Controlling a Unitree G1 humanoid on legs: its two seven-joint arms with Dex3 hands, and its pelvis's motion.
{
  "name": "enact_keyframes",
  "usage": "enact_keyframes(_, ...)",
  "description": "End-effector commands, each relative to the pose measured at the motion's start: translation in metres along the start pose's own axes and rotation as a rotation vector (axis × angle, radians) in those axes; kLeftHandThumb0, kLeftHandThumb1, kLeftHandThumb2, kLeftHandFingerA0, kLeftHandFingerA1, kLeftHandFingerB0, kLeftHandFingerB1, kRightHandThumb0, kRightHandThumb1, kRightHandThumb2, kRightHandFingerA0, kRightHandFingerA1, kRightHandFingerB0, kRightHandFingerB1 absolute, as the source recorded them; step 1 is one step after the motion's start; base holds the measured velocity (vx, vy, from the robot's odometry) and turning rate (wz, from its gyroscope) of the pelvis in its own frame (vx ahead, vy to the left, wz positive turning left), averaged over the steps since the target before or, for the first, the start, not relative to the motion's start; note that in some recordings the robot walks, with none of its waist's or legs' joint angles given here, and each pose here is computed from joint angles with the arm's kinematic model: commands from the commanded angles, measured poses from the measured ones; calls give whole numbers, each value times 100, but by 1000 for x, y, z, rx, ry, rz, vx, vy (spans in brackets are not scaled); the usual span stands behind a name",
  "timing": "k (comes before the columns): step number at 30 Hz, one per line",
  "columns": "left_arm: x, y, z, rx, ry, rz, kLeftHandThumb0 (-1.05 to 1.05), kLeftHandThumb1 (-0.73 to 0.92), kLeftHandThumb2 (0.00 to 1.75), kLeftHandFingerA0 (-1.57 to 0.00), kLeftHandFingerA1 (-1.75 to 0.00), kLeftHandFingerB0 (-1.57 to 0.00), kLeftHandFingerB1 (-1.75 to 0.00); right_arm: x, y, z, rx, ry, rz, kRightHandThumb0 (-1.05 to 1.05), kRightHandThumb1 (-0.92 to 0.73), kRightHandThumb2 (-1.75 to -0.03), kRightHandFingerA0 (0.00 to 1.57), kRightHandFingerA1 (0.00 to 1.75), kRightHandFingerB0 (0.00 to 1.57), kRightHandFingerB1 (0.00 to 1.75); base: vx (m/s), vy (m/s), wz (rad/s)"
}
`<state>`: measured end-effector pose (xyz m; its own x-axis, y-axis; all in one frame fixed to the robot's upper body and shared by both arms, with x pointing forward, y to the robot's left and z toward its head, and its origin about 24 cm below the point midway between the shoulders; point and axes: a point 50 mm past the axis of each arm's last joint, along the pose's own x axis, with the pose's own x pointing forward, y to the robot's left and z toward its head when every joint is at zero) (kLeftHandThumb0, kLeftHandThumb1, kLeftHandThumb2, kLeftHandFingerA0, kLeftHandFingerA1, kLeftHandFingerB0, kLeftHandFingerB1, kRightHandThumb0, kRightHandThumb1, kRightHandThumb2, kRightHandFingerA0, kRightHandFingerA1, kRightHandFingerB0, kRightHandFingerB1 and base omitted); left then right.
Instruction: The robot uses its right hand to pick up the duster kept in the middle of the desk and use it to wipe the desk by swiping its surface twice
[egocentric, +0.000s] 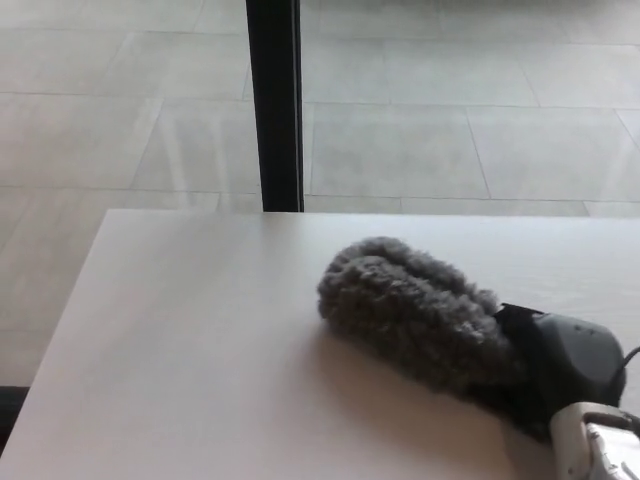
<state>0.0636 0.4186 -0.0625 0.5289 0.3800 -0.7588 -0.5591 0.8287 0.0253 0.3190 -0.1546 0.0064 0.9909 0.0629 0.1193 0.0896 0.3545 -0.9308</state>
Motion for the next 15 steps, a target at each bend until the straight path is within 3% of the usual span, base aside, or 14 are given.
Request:
enact_keyframes(1, -1, 4, 9, 24, -17, 17, -42, 87, 69, -45, -56, -44, -45, -33, 34, 25, 55, -124, 200, -27, -53, -58, 92, 160, 81, 62, 0, 0, 0)
enact_keyframes(8, 1, 2, 18, 21, -31, 11, -44, 89, 67, -46, -55, -48, -45, -59, 35, 50, 37, -333, 238, -27, -53, -60, 97, 162, 88, 66, 0, 0, 0)
enact_keyframes(15, 1, 1, 21, -27, -37, 0, -39, 90, 67, -40, -52, -39, -43, -77, 32, 43, 5, -436, 286, -25, -53, -60, 99, 159, 89, 69, 0, 0, 0)
